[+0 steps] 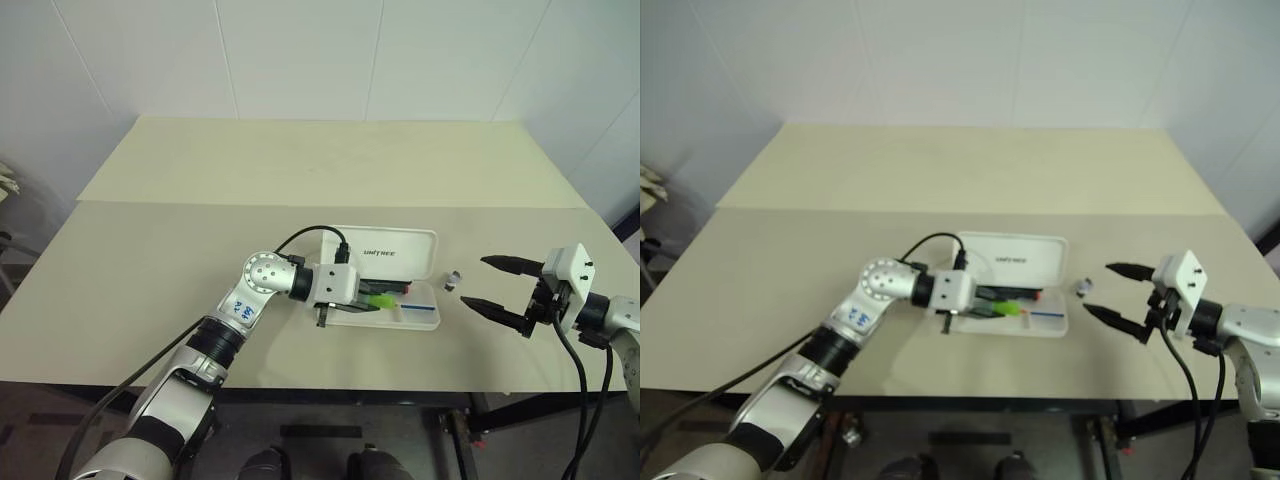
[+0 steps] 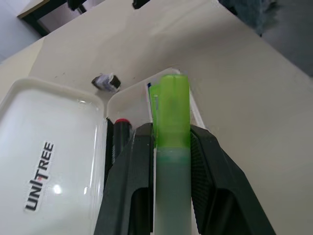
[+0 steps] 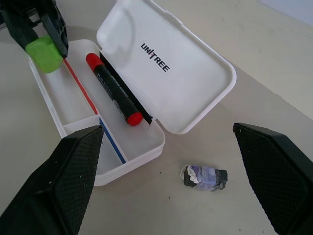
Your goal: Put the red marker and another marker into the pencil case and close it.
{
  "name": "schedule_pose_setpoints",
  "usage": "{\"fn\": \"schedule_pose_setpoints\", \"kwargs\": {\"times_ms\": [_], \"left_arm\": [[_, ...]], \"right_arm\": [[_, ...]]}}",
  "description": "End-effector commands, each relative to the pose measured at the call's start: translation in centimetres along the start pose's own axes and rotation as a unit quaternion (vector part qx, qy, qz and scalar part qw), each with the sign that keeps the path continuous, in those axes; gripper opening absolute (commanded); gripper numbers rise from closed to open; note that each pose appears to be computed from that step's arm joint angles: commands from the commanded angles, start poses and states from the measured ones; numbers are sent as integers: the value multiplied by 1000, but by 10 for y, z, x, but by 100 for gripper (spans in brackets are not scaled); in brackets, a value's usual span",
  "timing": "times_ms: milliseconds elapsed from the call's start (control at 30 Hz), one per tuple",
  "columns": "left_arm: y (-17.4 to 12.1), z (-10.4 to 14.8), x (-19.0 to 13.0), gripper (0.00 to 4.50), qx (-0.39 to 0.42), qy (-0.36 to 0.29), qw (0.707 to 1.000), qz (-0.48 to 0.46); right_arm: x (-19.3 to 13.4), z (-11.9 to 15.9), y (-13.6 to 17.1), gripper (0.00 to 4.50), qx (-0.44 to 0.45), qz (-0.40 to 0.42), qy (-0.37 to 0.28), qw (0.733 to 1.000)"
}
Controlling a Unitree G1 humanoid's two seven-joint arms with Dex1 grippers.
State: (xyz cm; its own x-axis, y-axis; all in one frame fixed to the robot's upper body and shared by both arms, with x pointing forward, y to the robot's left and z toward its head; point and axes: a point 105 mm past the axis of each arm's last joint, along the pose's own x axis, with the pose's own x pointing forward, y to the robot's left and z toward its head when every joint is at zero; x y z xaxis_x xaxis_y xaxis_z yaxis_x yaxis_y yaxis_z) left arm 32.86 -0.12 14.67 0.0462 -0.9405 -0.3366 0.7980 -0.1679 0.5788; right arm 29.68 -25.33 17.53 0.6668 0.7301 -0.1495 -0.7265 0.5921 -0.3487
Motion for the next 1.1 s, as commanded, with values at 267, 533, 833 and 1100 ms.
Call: {"fn": "schedule_pose_setpoints", "kwargs": {"times_ms": [267,533,833,1100], "left_arm": [[5,7,4,59,8,16,1000,7],[1,8,8,219,-5,17,1000,10],[0,8,10,448,-18,21,999,20],[12,3,-2,448,-28,49,997,60]], "right_arm": [[-6,13,-4,450,-16,-17,-15,1000],[-5,13,-5,450,-16,-16,-15,1000],[-4,13,-7,450,-18,-17,-16,1000],[-5,13,-7,450,-19,-18,-16,1000]]}}
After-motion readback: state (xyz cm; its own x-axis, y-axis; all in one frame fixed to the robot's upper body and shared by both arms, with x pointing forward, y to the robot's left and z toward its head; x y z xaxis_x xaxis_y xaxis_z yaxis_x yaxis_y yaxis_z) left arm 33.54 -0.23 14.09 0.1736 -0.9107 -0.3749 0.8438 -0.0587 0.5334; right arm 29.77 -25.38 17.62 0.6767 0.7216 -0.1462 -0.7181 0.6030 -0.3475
